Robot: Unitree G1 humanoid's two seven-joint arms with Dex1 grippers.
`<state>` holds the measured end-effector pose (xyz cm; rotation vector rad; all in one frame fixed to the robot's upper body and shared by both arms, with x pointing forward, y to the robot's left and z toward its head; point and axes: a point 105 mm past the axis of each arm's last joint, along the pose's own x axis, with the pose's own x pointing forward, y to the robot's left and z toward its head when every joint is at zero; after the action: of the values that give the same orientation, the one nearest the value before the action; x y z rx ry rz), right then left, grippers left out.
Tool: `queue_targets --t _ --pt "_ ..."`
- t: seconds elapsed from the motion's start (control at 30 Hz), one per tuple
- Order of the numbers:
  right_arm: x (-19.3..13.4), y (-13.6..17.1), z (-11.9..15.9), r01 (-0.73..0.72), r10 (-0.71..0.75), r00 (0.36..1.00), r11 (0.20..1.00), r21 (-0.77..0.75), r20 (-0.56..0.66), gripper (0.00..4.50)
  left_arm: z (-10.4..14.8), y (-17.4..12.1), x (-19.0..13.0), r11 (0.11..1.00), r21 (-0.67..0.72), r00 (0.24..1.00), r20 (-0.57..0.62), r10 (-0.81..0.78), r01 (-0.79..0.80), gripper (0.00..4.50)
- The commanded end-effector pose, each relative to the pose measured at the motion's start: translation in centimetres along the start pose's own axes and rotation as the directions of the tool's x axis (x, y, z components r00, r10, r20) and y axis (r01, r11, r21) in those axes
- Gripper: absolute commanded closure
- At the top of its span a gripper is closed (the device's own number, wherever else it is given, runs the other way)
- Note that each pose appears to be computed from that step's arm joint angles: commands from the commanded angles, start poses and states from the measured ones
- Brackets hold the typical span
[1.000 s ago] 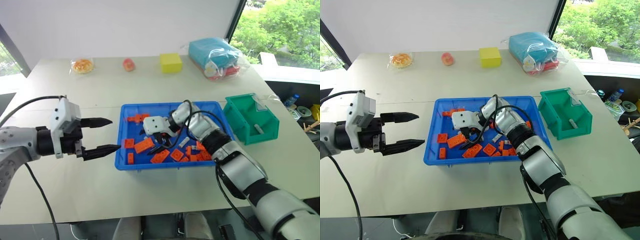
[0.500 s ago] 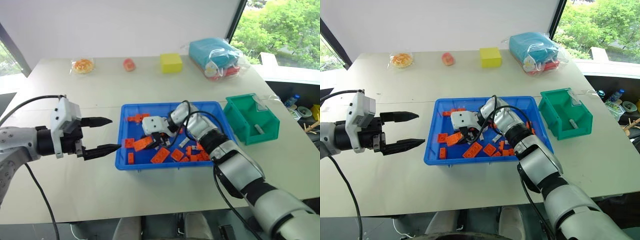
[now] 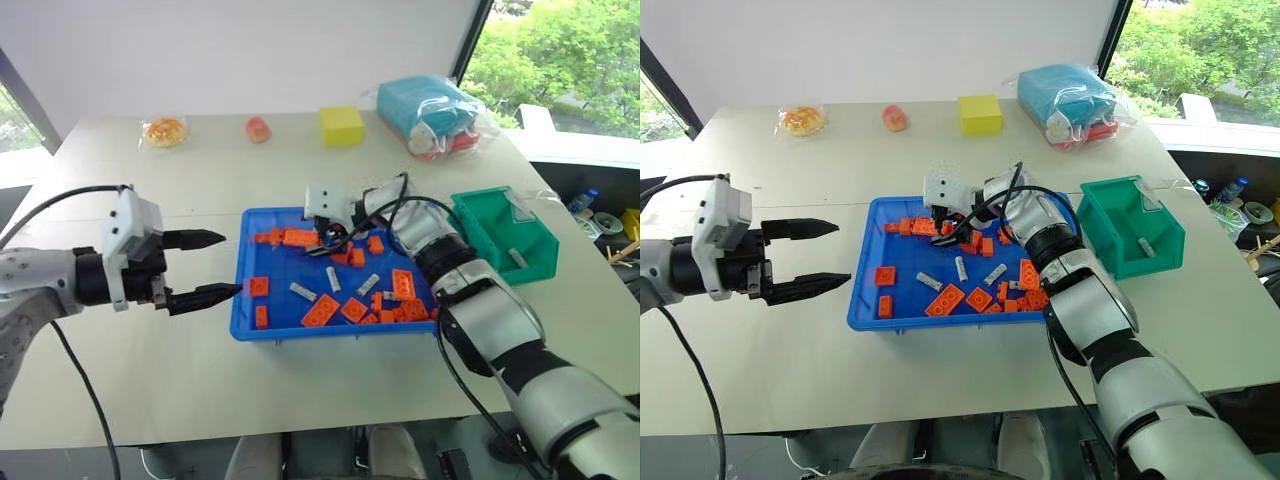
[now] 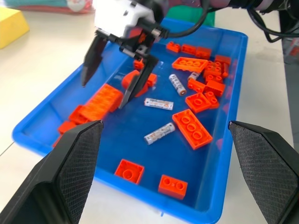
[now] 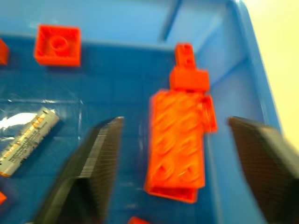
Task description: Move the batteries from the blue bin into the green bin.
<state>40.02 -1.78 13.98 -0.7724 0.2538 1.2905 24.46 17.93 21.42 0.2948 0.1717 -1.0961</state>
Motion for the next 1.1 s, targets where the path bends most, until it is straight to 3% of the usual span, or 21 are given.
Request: queue_targets --t 0.03,0.13,0.4,0.83,0.93,1.1 --pt "-1.6 0.0 3.0 0.031 -0.039 0.989 0.998 0.054 0.145 0.83 0.7 0.0 -0.2 0.999 0.038 1.0 0.009 -0.001 0.001 0.0" --pt "-2.7 3.0 3.1 -0.031 0.016 0.984 0.996 0.081 0.175 0.83 0.6 -0.1 0.0 0.999 0.032 1.0 0.011 -0.006 0.006 0.0" --pt "-3.1 8.3 1.2 -0.075 0.064 0.997 0.971 0.227 0.053 0.83 0.4 -0.6 0.7 0.998 0.022 0.998 0.014 -0.055 0.054 0.0" --pt "-0.4 7.4 -0.8 -0.022 0.043 0.997 0.958 0.286 -0.069 0.83 0.9 -0.2 1.4 0.996 0.043 0.997 0.023 -0.073 0.072 0.0" --pt "0.0 7.6 -1.6 -0.018 0.048 0.993 0.965 0.262 -0.106 1.68 1.0 -0.2 1.3 0.997 0.045 0.997 0.022 -0.071 0.07 0.0" --pt "0.4 7.8 -1.8 -0.039 0.065 0.992 0.972 0.231 -0.106 4.33 0.9 -0.3 1.0 0.997 0.044 0.998 0.02 -0.061 0.06 0.0"
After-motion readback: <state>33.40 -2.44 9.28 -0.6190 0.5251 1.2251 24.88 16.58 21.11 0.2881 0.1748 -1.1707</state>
